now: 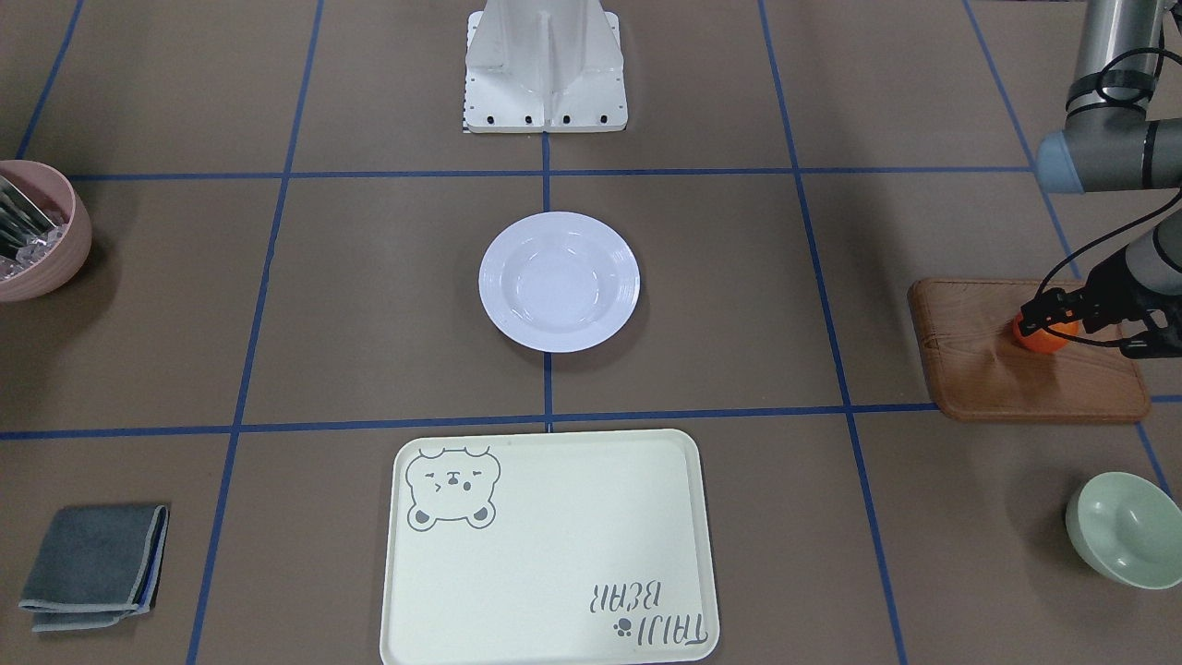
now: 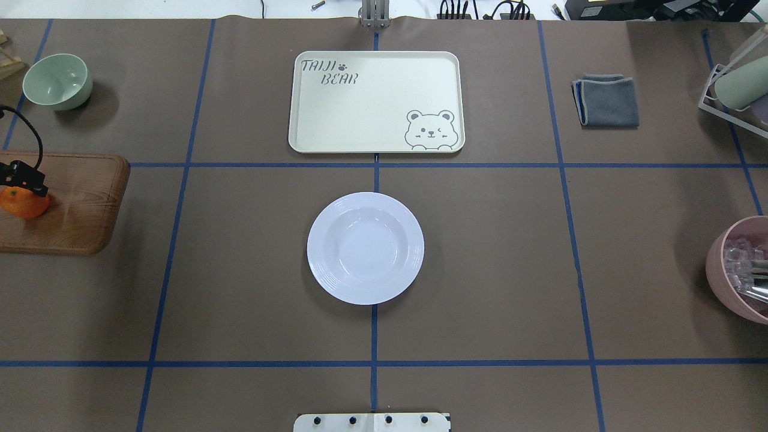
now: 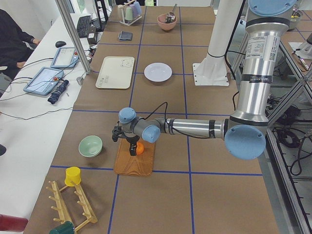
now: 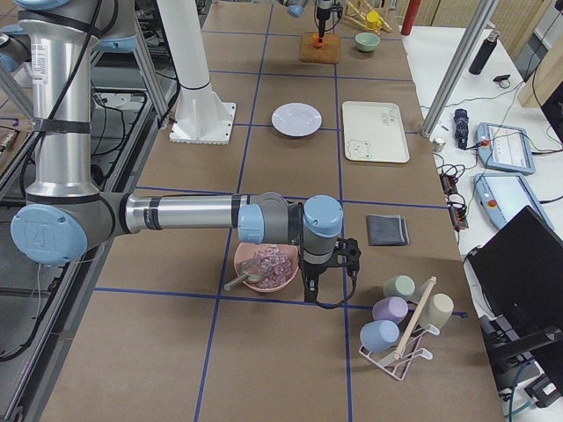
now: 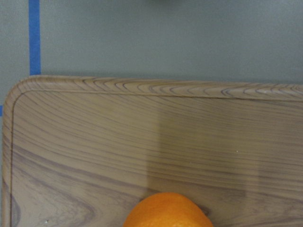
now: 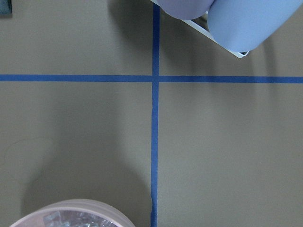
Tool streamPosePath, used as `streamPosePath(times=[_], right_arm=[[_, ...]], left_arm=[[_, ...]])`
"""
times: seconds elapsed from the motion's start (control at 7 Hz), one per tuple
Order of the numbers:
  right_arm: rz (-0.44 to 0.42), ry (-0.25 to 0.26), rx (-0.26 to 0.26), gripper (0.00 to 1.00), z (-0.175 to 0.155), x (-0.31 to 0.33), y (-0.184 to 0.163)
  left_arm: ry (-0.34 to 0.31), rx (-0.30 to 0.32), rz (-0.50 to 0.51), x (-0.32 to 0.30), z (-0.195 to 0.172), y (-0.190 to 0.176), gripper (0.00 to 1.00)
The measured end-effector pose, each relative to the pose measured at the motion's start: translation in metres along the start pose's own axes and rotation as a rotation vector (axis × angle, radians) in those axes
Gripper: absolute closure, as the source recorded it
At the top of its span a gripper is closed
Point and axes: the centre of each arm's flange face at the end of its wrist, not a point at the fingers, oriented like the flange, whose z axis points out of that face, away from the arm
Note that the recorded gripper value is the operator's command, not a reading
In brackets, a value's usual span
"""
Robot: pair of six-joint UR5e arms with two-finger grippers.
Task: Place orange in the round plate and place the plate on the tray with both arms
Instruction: 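Lower the left gripper onto the orange on the wooden board and grasp it, then carry the orange with the left gripper onto the white plate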
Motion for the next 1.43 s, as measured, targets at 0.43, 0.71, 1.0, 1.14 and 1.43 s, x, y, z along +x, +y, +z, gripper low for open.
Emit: streamPosePath(times=[0.43, 0.71, 1.0, 1.14, 1.43], right_arm=[[0.001, 0.000, -0.002, 0.00, 0.001, 0.001, 0.000], [0.001, 0.000, -0.002, 0.00, 0.001, 0.001, 0.000], [-0.001, -0.002, 0.001, 0.00, 0.000, -0.001, -0.002], [-0.001, -0.004, 0.001, 0.00, -0.001, -0.001, -0.002], [-0.004, -0.018, 0.004, 0.00, -0.002, -0.004, -0.003]], left_arm=[[-0.004, -0.016, -0.004, -0.003, 0.008, 0.003, 0.60], [0.002, -0.016, 0.001, -0.001, 0.007, 0.003, 1.00], [0.026, 0.003, 0.027, 0.017, -0.010, 0.001, 1.00], [0.052, 0.022, 0.048, 0.038, -0.025, -0.008, 1.00], [0.071, 0.029, 0.040, 0.122, -0.074, -0.064, 1.00]])
